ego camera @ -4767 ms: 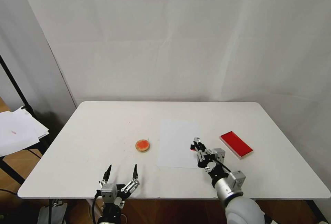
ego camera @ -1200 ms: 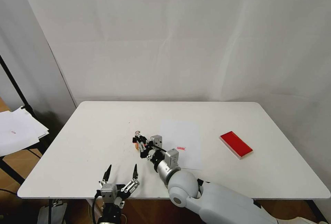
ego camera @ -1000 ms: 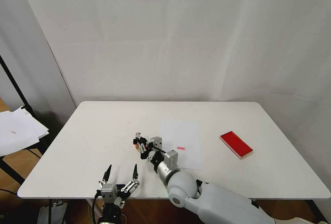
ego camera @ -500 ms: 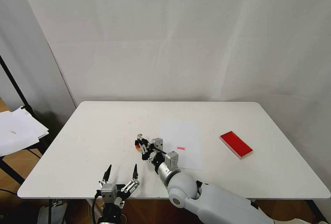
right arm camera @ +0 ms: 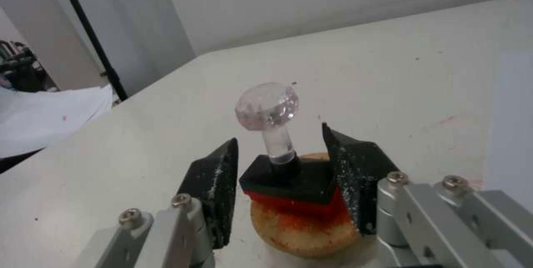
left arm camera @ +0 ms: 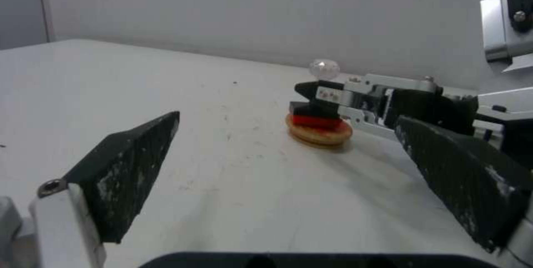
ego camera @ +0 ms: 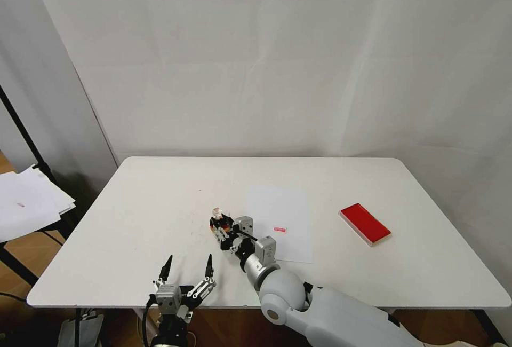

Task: Pick up the stamp from the ink pad and place it onto another ink pad.

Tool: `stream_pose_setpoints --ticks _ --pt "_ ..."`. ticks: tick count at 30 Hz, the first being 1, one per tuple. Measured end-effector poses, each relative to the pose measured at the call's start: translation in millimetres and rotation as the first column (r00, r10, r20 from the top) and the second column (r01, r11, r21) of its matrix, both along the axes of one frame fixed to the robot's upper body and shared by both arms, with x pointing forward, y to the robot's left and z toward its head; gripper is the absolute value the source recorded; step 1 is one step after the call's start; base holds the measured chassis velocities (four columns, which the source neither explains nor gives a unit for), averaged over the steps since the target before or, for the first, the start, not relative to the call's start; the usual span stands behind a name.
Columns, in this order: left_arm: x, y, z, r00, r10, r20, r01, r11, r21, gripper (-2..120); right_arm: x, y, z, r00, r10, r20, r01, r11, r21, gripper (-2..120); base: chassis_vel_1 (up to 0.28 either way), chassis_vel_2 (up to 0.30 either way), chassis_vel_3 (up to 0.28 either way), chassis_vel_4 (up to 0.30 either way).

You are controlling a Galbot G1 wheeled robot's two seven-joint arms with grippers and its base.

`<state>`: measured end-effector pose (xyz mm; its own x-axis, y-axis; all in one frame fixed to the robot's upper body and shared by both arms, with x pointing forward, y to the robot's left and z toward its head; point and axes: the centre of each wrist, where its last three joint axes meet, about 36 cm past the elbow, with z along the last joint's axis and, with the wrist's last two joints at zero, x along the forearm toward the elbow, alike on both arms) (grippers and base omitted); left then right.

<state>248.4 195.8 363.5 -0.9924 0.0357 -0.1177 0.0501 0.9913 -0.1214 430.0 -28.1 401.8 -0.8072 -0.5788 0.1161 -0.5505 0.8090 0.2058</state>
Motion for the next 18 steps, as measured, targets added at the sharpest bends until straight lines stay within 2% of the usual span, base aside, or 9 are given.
stream_pose_setpoints --ticks 4,5,12,15,18 --pt "0.0 0.0 0.0 1.0 0.0 0.0 0.0 1.0 0.0 102 -0.7 0.9 0.9 1.0 -0.004 0.0 0.004 1.0 0.002 63 0.0 0.0 0.0 0.0" --pt "0.0 0.0 0.0 1.0 0.0 0.0 0.0 1.0 0.0 102 -0.7 0.9 0.9 1.0 -0.004 0.0 0.004 1.0 0.002 63 0.0 0.0 0.0 0.0" --pt "0.0 0.0 0.0 1.0 0.0 0.0 0.0 1.0 0.0 102 -0.6 1.5 1.9 1.0 -0.007 0.0 0.007 1.0 0.003 89 0.0 0.0 0.0 0.0" --pt "0.0 0.0 0.0 1.0 0.0 0.0 0.0 1.0 0.0 102 -1.0 1.0 2.9 1.0 -0.007 0.002 0.007 1.0 0.003 99 0.0 0.0 0.0 0.0" --pt "0.0 0.0 0.0 1.0 0.0 0.0 0.0 1.0 0.0 102 -1.2 -1.4 6.5 1.0 -0.012 0.005 0.012 1.0 0.004 100 0.0 0.0 0.0 0.0"
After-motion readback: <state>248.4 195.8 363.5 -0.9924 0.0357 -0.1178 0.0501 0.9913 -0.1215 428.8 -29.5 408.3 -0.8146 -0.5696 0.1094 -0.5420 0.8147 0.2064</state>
